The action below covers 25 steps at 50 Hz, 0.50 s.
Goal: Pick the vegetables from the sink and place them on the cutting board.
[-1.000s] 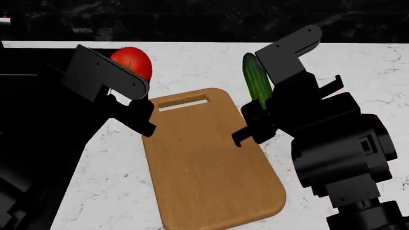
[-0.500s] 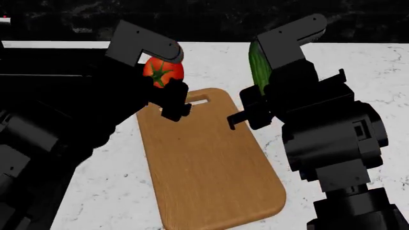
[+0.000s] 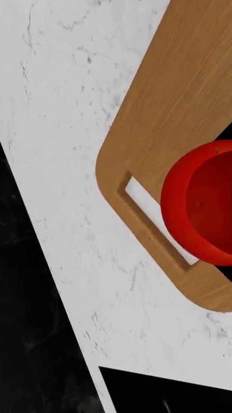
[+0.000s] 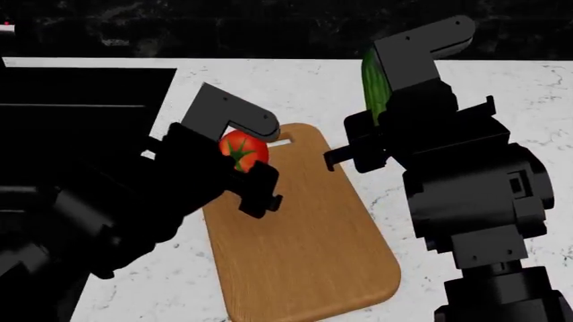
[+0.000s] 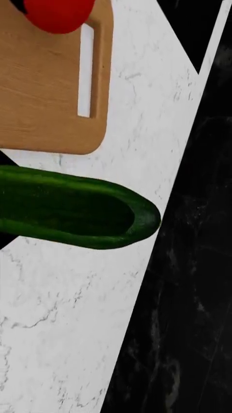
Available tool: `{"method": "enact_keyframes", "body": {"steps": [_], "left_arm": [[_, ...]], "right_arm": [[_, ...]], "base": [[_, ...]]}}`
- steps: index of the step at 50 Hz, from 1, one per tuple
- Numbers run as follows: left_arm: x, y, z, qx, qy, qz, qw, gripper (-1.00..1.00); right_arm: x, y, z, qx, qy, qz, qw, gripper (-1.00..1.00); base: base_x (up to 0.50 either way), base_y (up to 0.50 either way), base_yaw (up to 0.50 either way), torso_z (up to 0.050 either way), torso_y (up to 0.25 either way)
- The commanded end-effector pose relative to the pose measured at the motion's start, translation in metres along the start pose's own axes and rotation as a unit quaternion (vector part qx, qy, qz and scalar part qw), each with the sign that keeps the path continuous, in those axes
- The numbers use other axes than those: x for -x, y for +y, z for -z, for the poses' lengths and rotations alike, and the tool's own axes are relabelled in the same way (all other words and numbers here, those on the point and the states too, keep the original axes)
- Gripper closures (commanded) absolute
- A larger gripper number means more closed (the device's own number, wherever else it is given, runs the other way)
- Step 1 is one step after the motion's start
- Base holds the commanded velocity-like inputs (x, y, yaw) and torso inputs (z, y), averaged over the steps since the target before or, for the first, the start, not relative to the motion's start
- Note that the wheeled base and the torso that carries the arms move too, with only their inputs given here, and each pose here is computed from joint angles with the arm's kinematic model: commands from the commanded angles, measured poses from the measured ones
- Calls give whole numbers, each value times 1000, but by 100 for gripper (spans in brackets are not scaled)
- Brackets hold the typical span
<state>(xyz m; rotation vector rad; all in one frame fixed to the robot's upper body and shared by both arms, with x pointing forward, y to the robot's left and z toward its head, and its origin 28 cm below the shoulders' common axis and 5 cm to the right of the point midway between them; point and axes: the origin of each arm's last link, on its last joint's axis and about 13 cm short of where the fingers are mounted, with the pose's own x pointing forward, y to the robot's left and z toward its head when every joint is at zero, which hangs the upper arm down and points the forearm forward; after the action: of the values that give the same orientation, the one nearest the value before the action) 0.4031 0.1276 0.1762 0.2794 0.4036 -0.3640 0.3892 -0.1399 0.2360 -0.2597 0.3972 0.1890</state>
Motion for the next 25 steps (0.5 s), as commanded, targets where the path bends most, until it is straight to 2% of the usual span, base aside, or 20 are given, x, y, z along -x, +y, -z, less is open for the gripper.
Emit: {"method": "enact_keyframes", "body": {"steps": [1,9,10,14,22,25], "left_arm": [[-6,-1,27,14,38,-20,999,100],[-7,-2,29,3,32,-28,999,100],[-6,-2,28,6,31,-30,999,-100],[-6,-1,24,-9,19,-37,999,-100],[-6,0,18,-17,3,-39,999,-100],[5,1,1,-11,-37,-35,999,-100]], "right_arm": [[-2,-1,0,-1,-6,0,1000,100],[-2,-1,3,-4,-5,1,1000,100],[-2,-2,2,-4,-5,1,1000,100],[-3,-2,5,-7,-3,0,1000,100],[-4,0,5,-7,-3,-3,1000,100],[-6,1,7,-6,1,-5,1000,100]], "base": [[0,0,0,0,0],[2,0,1,0,0],[11,0,0,0,0],[0,0,0,0,0],[0,0,0,0,0],[0,0,0,0,0]]}}
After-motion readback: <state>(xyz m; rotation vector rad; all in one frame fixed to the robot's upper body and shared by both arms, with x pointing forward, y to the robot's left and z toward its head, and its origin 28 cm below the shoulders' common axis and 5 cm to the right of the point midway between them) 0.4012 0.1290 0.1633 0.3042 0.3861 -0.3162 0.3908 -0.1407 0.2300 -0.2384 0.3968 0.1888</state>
